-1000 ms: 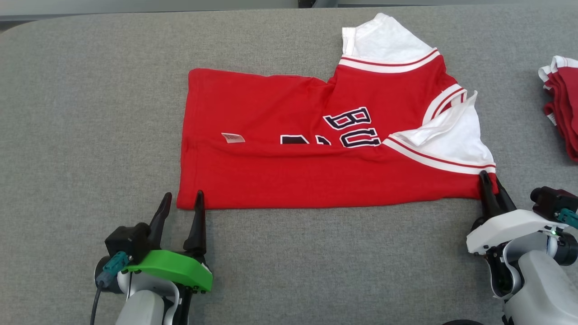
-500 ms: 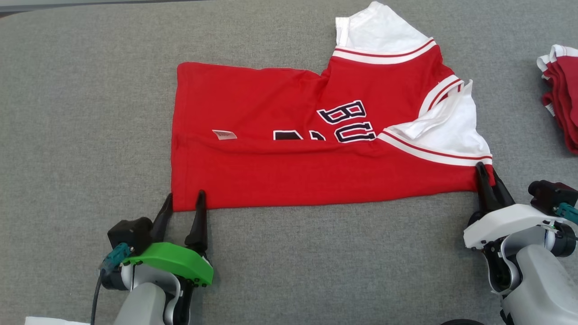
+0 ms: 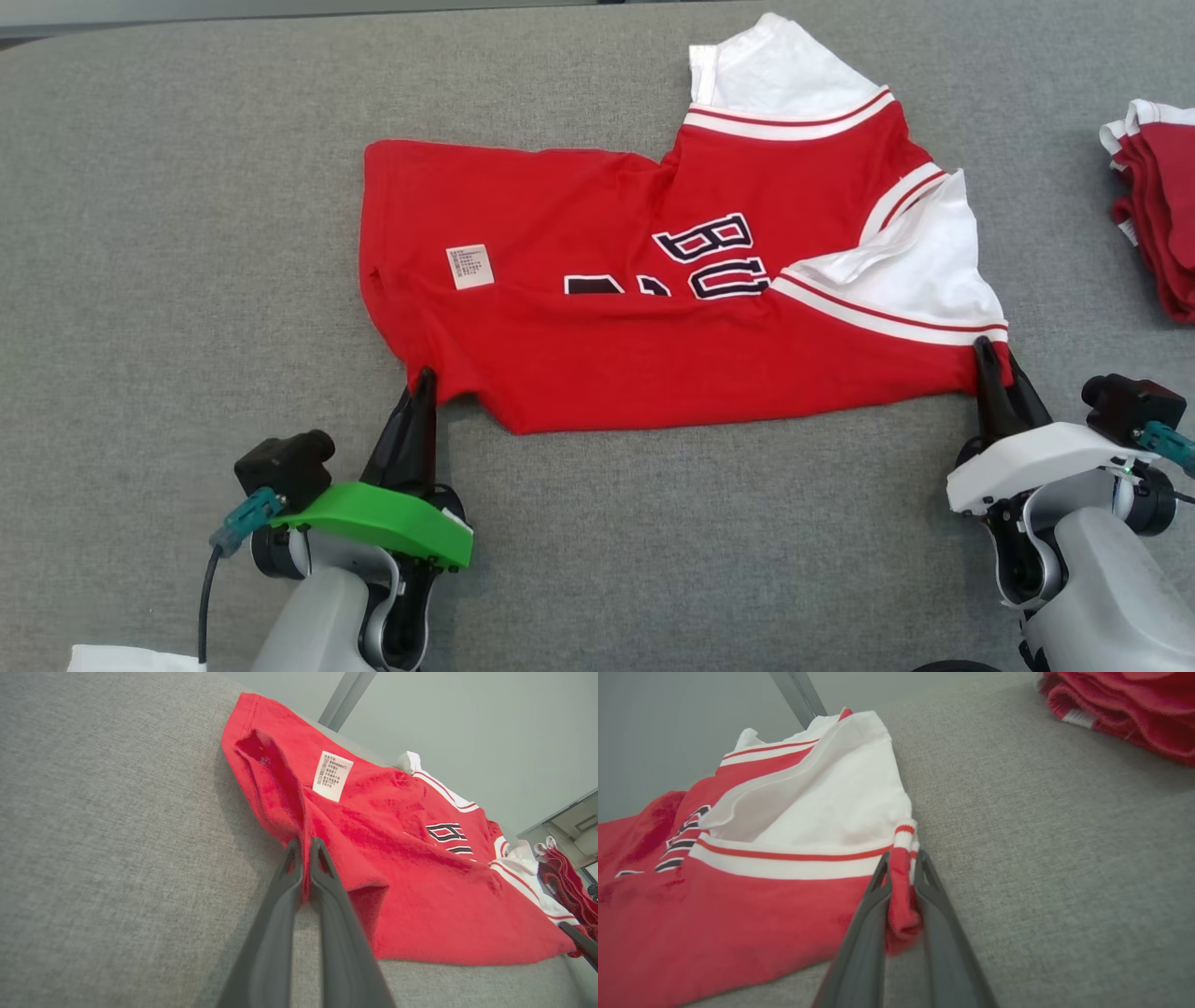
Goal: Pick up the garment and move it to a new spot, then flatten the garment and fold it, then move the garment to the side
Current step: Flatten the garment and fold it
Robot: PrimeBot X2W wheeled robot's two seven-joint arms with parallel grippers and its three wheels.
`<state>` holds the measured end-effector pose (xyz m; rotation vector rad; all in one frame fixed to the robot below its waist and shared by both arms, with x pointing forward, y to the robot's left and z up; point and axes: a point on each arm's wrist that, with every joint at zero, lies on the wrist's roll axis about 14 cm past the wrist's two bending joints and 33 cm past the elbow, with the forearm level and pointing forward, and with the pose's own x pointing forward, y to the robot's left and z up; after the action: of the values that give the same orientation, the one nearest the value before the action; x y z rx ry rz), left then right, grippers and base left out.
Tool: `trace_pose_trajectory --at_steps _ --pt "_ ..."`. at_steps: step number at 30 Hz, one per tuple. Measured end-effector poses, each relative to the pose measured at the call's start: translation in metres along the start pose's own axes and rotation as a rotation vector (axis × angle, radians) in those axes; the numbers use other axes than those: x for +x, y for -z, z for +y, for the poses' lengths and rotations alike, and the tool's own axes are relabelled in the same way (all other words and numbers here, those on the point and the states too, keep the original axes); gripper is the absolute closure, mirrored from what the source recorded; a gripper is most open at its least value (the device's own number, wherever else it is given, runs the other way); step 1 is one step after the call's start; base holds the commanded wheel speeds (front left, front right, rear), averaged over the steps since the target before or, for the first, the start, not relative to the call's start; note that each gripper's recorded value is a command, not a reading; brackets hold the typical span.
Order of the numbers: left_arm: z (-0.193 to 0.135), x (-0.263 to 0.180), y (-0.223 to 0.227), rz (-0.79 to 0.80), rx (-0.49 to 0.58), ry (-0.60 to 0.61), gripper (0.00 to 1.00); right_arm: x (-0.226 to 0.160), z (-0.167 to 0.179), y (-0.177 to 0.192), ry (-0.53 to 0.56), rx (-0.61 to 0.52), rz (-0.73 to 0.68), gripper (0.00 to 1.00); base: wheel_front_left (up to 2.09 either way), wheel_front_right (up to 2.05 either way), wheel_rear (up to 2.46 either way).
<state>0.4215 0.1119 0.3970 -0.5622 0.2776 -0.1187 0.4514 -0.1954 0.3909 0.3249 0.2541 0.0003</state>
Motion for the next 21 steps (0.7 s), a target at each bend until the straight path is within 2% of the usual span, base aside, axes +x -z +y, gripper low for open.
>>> trace_pose_trajectory --at_steps 11,14,21 --pt "-0.017 -0.018 -0.057 -0.162 0.036 0.058 1.0 -0.012 0.013 -0.044 -0.018 0.059 -0.116 1.0 0.0 0.0 0.0" --pt "-0.018 -0.036 -0.062 -0.18 0.043 0.057 1.0 -0.025 0.016 -0.054 -0.019 0.074 -0.138 1.0 0.0 0.0 0.0" --pt "-0.015 -0.064 -0.055 -0.175 0.048 0.048 1.0 -0.053 0.016 -0.05 -0.018 0.097 -0.133 1.0 0.0 0.0 0.0"
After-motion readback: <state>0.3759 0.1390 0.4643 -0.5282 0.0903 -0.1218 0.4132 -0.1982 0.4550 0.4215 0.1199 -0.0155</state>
